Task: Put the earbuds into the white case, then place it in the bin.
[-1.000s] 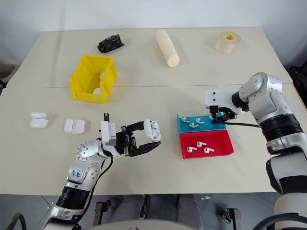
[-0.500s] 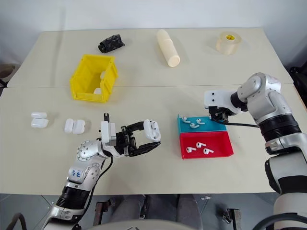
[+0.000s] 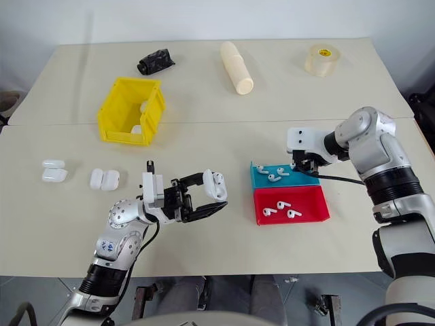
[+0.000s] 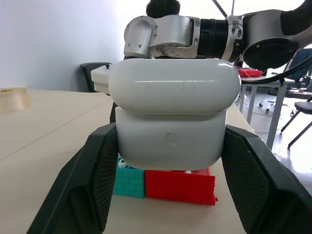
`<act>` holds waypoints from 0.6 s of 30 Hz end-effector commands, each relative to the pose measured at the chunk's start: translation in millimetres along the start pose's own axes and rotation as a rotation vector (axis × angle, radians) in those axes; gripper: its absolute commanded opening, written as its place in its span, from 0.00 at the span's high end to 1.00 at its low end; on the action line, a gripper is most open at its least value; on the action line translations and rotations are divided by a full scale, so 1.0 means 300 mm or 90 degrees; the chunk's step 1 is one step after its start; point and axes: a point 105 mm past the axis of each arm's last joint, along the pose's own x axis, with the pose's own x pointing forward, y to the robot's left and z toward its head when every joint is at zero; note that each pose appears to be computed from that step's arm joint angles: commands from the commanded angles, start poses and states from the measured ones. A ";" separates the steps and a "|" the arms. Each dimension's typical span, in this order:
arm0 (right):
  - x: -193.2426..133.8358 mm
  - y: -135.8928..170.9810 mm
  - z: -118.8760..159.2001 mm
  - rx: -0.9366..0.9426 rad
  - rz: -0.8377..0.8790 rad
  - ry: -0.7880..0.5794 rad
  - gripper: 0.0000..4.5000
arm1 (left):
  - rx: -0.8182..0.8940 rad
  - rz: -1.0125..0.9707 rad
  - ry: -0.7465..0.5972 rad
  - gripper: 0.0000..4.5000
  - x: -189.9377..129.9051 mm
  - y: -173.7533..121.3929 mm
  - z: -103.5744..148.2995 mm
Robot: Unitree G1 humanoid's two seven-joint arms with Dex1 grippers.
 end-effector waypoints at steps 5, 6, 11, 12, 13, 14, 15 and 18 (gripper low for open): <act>-0.124 -0.017 0.100 0.031 -0.067 -0.152 0.76 | 0.020 -0.008 -0.010 0.38 0.009 0.013 0.038; -0.134 -0.001 0.121 0.051 -0.060 -0.198 0.76 | 0.019 -0.005 -0.011 0.38 0.010 0.020 0.041; -0.190 0.107 0.226 0.107 -0.013 -0.463 0.76 | 0.009 0.005 -0.016 0.38 0.020 0.057 0.056; -0.201 0.134 0.246 0.123 0.000 -0.520 0.76 | 0.007 0.007 -0.018 0.38 0.022 0.066 0.062; -0.213 0.155 0.269 0.141 0.001 -0.584 0.76 | 0.005 0.008 -0.021 0.38 0.027 0.075 0.067; -0.221 0.171 0.285 0.160 -0.003 -0.634 0.76 | 0.003 0.009 -0.023 0.38 0.031 0.083 0.073; -0.224 0.188 0.297 0.180 -0.005 -0.671 0.76 | 0.001 0.010 -0.026 0.38 0.037 0.090 0.077; -0.224 0.231 0.335 0.215 -0.004 -0.741 0.76 | -0.006 0.006 -0.030 0.38 0.045 0.099 0.087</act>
